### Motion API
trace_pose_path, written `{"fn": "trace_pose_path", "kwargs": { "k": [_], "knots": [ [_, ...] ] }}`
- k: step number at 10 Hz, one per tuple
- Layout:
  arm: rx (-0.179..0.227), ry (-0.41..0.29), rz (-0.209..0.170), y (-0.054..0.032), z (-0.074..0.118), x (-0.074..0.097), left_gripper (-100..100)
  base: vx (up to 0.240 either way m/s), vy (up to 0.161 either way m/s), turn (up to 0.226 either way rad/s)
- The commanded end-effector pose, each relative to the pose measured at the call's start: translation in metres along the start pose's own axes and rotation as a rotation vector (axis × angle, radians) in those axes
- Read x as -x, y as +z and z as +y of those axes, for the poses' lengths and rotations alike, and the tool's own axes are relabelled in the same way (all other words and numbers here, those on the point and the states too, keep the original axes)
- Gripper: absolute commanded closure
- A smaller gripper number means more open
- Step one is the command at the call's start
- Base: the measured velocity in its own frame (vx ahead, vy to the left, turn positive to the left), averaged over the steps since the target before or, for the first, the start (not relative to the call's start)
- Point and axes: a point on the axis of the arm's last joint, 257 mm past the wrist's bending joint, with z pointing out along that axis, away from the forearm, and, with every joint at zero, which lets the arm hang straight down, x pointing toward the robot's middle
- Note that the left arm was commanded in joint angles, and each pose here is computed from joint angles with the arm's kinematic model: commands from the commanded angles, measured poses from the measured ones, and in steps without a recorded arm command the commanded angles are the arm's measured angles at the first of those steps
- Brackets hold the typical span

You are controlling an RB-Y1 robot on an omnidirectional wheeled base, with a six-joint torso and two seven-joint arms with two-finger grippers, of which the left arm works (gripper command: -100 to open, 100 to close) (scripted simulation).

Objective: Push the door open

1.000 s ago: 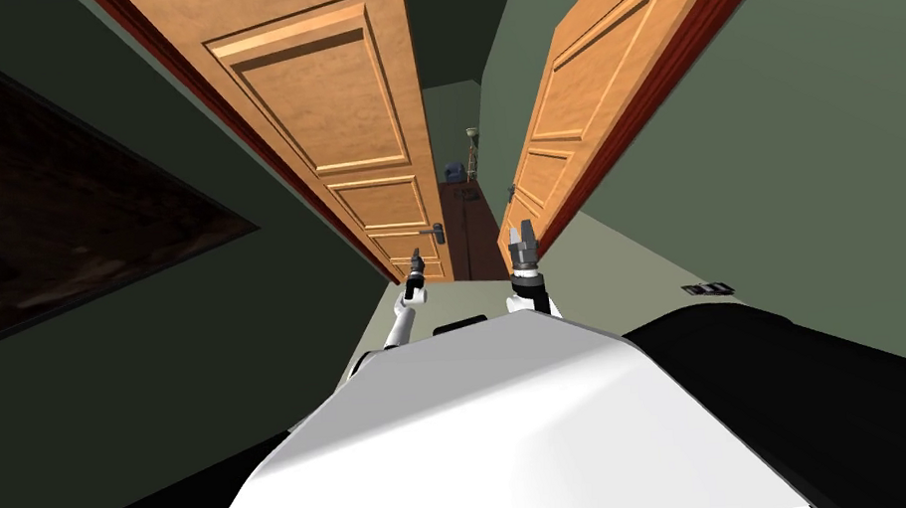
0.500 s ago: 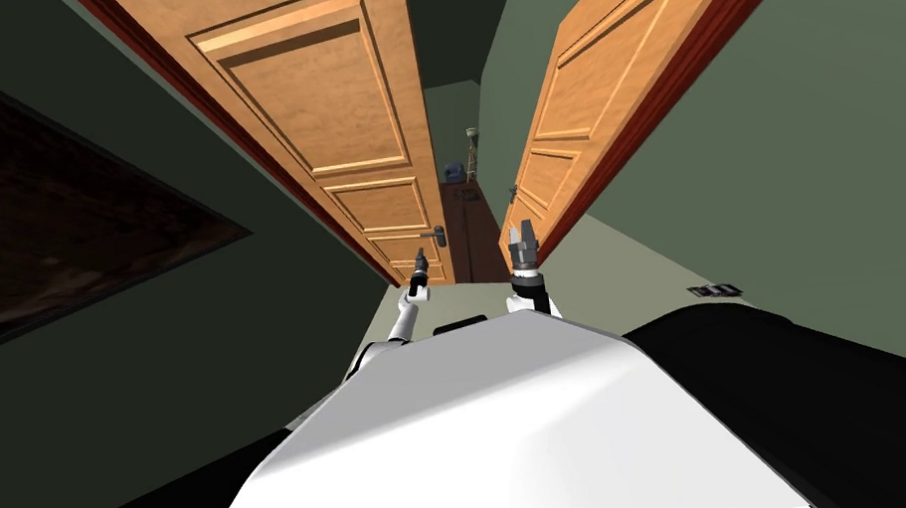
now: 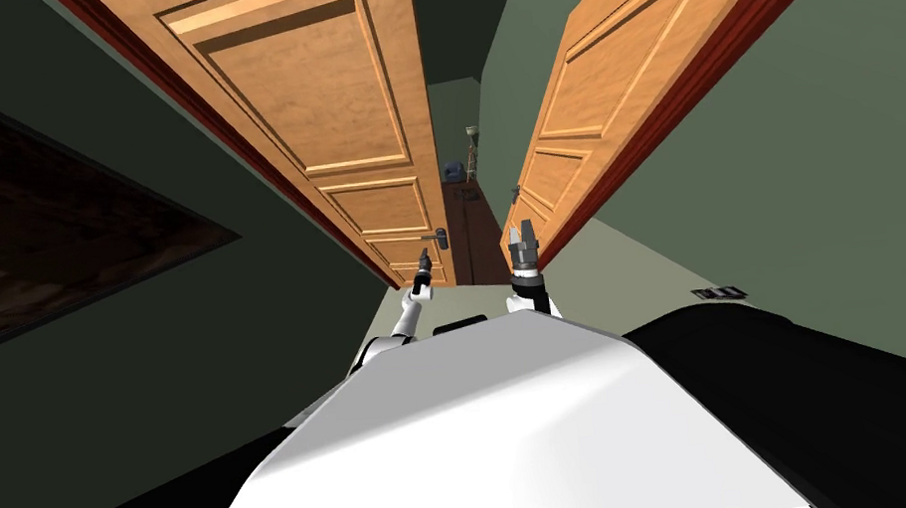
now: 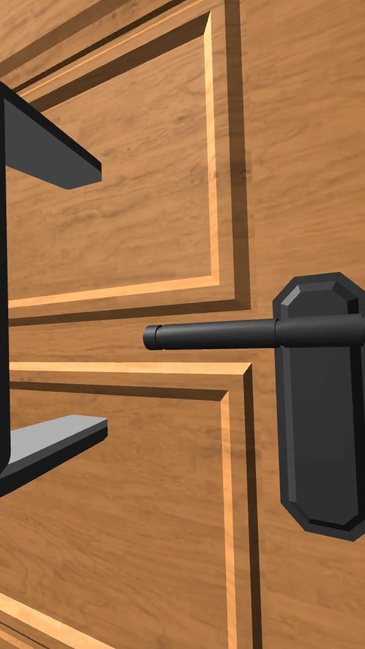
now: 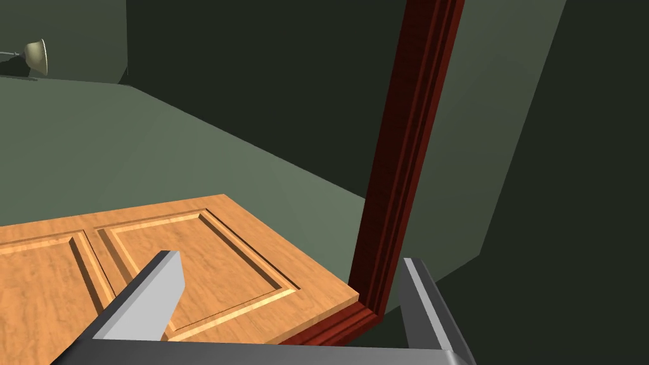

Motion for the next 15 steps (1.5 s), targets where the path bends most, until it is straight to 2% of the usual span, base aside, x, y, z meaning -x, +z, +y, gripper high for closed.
{"fn": "trace_pose_path", "kwargs": {
  "k": [1,6,7,8,9,10,11,13,15],
  "knots": [
    [0.008,-0.003,0.007,0.0028,0.003,-0.005,-100,0.063,0.011,-0.008],
    [0.037,-0.018,0.035,0.0085,0.011,-0.028,-100,0.066,0.016,-0.007],
    [0.032,-0.015,0.031,0.0074,0.009,-0.024,-100,0.034,0.009,-0.004],
    [0.035,0.011,0.017,0.0070,0.011,-0.005,-100,0.070,-0.033,-0.025],
    [0.036,0.023,0.010,0.0066,0.011,0.004,-100,0.150,-0.024,-0.016],
    [0.036,0.023,0.010,0.0066,0.011,0.004,-100,0.121,-0.027,-0.002],
    [0.037,0.035,0.001,0.0062,0.011,0.014,-100,0.154,-0.067,-0.023],
    [0.038,0.036,-0.004,0.0061,0.012,0.017,-100,0.213,-0.036,-0.024],
    [0.037,0.019,0.000,0.0065,0.012,0.008,-100,0.208,-0.040,-0.020]
  ]
}}
